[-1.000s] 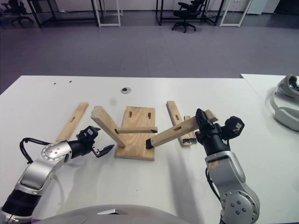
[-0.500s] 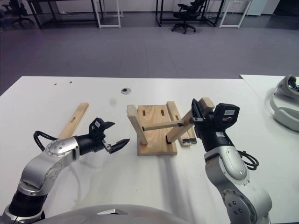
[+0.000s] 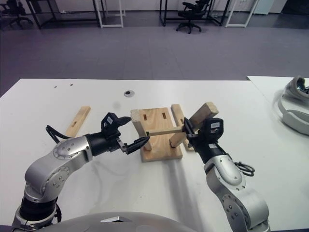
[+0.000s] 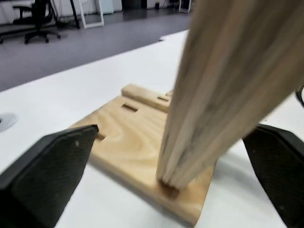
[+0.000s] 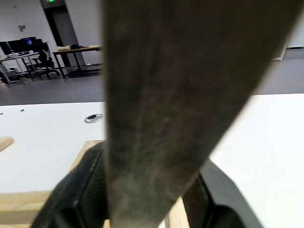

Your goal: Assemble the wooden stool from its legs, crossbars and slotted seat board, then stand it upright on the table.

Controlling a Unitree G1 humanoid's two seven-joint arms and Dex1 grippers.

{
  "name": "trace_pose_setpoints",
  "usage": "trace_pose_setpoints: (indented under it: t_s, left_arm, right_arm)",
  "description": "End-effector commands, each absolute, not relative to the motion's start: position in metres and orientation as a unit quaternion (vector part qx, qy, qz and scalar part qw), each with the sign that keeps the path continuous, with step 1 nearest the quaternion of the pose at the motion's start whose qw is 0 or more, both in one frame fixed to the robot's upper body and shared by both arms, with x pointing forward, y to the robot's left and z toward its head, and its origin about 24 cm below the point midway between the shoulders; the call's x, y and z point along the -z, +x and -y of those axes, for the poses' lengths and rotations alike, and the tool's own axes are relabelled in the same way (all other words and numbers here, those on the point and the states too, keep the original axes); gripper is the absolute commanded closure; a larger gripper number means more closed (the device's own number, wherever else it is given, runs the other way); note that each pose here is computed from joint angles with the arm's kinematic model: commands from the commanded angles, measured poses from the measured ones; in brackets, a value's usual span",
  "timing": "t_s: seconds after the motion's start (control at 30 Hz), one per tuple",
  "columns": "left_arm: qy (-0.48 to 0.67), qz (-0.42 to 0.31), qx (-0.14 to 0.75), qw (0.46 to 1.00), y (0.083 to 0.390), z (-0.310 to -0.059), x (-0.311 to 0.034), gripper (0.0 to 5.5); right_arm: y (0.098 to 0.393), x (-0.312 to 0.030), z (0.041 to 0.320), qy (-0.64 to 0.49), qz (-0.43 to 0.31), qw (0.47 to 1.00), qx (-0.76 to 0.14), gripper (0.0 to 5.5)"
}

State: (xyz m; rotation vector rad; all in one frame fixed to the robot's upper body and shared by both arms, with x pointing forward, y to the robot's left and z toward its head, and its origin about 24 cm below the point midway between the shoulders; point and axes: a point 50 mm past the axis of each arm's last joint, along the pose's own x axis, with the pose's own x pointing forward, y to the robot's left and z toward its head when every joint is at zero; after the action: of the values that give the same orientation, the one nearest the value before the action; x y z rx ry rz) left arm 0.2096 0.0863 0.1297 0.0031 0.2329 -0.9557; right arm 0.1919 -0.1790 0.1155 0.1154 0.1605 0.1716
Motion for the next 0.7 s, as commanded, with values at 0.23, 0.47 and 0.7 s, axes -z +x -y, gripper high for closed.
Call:
trace_pose_setpoints:
  t_s: [0.23,0.47,0.7]
  left_arm:
    - [-0.008,-0.123,0.469,0.874,0.218,-0.052,-0.121,0.10]
    - [-0.017,-0.117,0.479,0.870,0.223,-0.040,-0.120,0.10]
    - [-0.010,-0.107,0.455,0.884,0.222,-0.061,-0.114,0.10]
  right_arm:
    - [0.194,-0.089,0.159,0.027,-0.175,0.966,-0.190,2.06]
    - [0.183,-0.094,0.138,-0.037,-0.176,0.940,-0.289,2.06]
    - [0.193,-0.103,0.156,0.040,-0.150,0.955,-0.252,2.06]
